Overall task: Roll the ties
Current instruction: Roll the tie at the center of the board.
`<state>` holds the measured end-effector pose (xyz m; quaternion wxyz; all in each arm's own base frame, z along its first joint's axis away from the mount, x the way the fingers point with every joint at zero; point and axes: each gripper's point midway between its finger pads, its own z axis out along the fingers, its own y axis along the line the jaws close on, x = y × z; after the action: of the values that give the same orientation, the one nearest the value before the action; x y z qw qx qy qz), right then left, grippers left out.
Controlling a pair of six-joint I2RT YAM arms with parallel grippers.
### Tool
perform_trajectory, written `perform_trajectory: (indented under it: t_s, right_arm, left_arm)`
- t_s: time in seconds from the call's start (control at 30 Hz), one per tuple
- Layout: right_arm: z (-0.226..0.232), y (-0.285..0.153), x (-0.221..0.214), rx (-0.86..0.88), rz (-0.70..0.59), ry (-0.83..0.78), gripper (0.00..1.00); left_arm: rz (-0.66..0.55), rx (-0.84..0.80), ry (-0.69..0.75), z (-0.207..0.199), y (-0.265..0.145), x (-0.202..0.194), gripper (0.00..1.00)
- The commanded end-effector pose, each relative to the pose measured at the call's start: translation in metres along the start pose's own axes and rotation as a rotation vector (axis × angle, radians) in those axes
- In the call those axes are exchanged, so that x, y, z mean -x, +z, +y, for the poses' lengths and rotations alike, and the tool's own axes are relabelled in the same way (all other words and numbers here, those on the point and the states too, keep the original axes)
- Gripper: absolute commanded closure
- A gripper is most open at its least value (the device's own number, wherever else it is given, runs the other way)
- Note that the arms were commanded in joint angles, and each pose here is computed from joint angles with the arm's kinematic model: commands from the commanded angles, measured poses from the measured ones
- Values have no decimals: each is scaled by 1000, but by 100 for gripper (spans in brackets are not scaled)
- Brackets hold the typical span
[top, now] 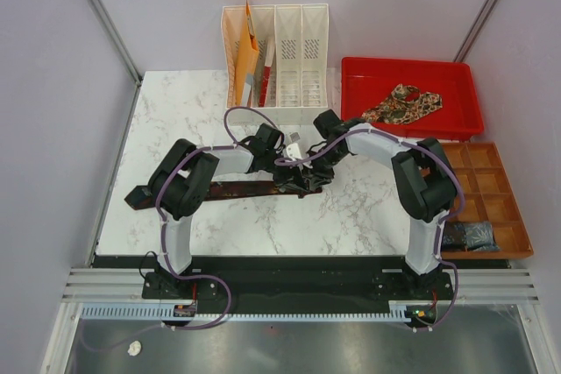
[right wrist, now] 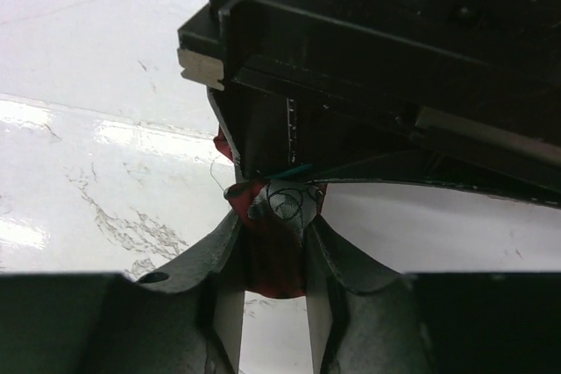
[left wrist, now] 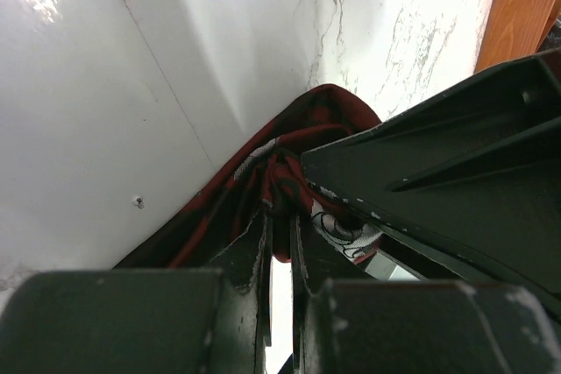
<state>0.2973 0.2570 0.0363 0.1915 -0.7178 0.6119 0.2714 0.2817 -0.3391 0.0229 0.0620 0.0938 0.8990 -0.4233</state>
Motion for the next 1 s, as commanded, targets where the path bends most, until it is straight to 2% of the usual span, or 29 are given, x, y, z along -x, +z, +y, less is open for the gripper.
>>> perform_trajectory:
  t_s: [0.0,0.2,0.37,0.73,0.97]
  right_arm:
    - [5,20,-3,23,40,-23,69]
    - [7,23,-14,15,99,-30,77]
    - [9,23,-23,17,133,-49,85]
    - [10,23,-28,25,156,-71,94]
    - [10,23,-27,25,149,-73,100]
  left_arm:
    - [22,120,-35,32,2,-15,97]
    - [-44,83,-9,14,-12,-2,93]
    - [-71,69,-17,11,-27,1,85]
    - [-143,42,-37,9,-52,11,70]
    - [-142,97,-37,17,-62,10,68]
